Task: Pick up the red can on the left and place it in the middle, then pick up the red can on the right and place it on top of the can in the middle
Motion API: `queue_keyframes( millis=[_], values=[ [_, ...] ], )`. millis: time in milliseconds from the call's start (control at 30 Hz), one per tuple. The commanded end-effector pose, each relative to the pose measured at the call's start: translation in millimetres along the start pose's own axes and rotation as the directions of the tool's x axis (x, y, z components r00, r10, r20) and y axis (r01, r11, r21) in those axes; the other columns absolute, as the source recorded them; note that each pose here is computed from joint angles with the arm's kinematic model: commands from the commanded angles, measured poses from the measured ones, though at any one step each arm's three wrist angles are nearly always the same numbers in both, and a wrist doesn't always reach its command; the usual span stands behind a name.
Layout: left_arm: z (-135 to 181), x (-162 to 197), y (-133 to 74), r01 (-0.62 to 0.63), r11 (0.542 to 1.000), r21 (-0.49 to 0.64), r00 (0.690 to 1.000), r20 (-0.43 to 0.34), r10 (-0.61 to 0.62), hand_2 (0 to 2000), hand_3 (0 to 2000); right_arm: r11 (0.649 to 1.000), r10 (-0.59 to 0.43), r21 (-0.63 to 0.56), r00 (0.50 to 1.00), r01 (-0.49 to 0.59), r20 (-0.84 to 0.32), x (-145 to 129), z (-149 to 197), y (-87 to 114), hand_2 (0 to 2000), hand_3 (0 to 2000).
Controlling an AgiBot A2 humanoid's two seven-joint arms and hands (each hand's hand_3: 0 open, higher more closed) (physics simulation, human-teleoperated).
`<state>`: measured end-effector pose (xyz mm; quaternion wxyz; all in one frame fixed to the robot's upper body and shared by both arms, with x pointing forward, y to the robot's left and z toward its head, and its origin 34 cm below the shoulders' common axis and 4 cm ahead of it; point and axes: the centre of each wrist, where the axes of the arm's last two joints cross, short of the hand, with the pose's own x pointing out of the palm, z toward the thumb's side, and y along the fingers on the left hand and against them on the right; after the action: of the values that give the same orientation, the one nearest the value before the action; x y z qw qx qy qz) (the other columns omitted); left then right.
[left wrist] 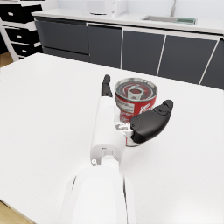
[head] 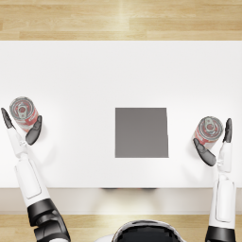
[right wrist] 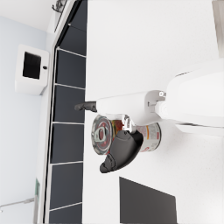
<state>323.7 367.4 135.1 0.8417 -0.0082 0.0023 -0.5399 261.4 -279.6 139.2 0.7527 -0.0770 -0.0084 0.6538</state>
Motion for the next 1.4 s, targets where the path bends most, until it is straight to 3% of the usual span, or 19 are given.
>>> queue_keyframes(
  millis=[33, 467, 900, 933, 967, 1000, 1067, 1100, 1167, 1233, 1400],
  values=[
    [-8, 0, 8, -0.008, 0.999, -0.051, 1.000, 0.010, 0.009, 0, 0, 0.999, 0.002, 0.035, 1.000, -0.002, 0.003, 2, -9, -5, 0, 0],
    [-18, 4, 29, -0.025, 0.985, -0.173, 0.997, 0.064, 0.037, 0, 0, 0.990, -0.017, 0.140, 0.999, 0.013, 0.029, 7, -35, -21, 0, 0],
    [-18, 9, 47, -0.025, 0.958, -0.286, 0.992, 0.115, 0.061, 0, 0, 0.988, -0.015, 0.153, 0.999, 0.008, 0.049, 12, -37, -28, 0, 0],
    [-17, 8, 48, -0.026, 0.958, -0.286, 0.990, 0.124, 0.064, 1361, 327, 0.989, -0.017, 0.149, 0.999, 0.009, 0.051, 12, -36, -28, 0, 0],
    [-18, 8, 50, -0.022, 0.951, -0.309, 0.989, 0.133, 0.066, 2000, 653, 0.989, -0.018, 0.144, 0.998, 0.010, 0.052, 12, -35, -28, 1361, 327],
    [-17, 9, 51, -0.017, 0.952, -0.305, 0.990, 0.129, 0.059, 2000, 980, 0.990, -0.008, 0.144, 0.998, 0.000, 0.055, 12, -35, -28, 2000, 653],
    [-8, 8, 52, -0.020, 0.967, -0.255, 0.991, 0.123, 0.053, 2000, 1520, 0.990, 0.026, 0.135, 0.998, -0.034, 0.064, 12, -34, -27, 2000, 1307],
    [-5, 7, 51, -0.022, 0.974, -0.227, 0.991, 0.120, 0.050, 2000, 1520, 0.990, 0.028, 0.133, 0.997, -0.037, 0.066, 12, -34, -27, 2000, 1520],
    [14, 13, 37, 0.020, 0.998, -0.059, 0.999, 0.050, -0.017, 2000, 1520, 0.995, 0.045, 0.091, 0.997, -0.051, 0.068, 13, -24, -25, 2000, 1520],
    [34, 26, 15, 0.102, 0.991, 0.086, 0.994, -0.039, -0.099, 2000, 1520, 0.996, 0.081, 0.028, 0.995, -0.083, 0.066, 18, -9, -25, 2000, 1520],
    [68, 67, -30, 0.310, 0.909, 0.280, 0.947, -0.172, -0.270, 2000, 1520, 0.978, 0.153, -0.152, 0.987, -0.144, 0.049, 34, 39, -25, 2000, 1520]
  ],
)
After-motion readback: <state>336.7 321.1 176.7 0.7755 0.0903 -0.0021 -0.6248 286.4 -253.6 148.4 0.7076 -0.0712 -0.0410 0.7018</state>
